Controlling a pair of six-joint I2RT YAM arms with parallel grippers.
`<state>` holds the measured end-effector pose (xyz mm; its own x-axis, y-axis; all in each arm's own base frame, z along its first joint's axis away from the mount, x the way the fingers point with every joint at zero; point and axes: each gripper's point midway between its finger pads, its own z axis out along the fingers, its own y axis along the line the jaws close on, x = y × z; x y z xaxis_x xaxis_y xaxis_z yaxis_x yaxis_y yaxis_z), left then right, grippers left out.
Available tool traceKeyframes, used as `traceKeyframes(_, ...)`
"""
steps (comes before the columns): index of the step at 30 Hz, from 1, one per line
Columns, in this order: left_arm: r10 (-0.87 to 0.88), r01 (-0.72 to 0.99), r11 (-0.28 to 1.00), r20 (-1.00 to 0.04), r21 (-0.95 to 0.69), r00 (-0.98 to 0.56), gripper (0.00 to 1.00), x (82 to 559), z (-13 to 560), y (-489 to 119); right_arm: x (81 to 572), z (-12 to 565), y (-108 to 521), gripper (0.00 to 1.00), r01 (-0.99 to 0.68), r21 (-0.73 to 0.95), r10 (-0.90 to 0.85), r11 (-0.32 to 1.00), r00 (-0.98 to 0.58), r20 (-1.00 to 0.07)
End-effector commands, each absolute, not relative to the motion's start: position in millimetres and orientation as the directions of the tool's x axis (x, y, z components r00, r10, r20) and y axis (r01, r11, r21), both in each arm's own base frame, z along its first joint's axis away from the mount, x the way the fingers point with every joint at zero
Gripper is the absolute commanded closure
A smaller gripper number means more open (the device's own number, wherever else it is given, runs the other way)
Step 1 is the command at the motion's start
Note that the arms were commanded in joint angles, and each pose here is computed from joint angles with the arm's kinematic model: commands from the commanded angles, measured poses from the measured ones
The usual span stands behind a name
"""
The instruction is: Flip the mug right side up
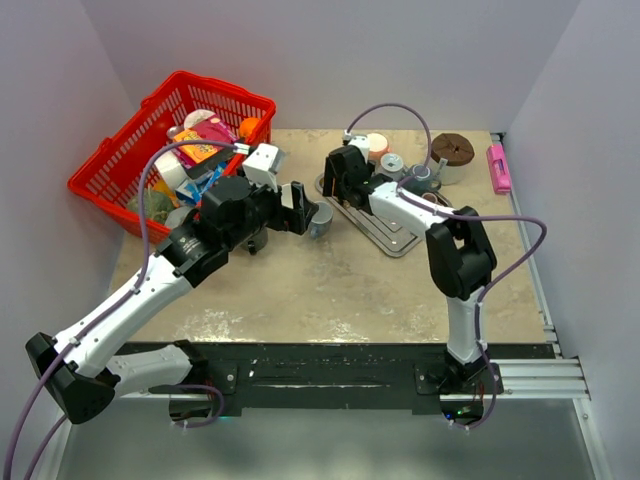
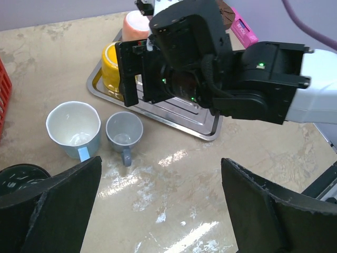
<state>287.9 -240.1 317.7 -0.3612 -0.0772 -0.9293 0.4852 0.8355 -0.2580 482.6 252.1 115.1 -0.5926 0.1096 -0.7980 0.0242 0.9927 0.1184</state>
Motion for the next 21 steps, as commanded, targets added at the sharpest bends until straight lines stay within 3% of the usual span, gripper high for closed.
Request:
traceKeyframes(1, -0.069, 0.514, 0.823, -0.941, -0.241, -0.332, 0.01, 288.0, 322.6, -241.4, 499.9, 137.7, 249.8, 0.25, 0.087, 0.123, 0.150, 0.989, -0.523, -0.839)
traceKeyframes(21, -0.069, 0.499, 0.823, -0.921, -0.270, -0.384, 0.01, 285.0, 300.2, -241.1, 532.6, 105.5, 251.0, 0.55, 0.150, 0.045, 0.121, 0.988, -0.546, -0.829)
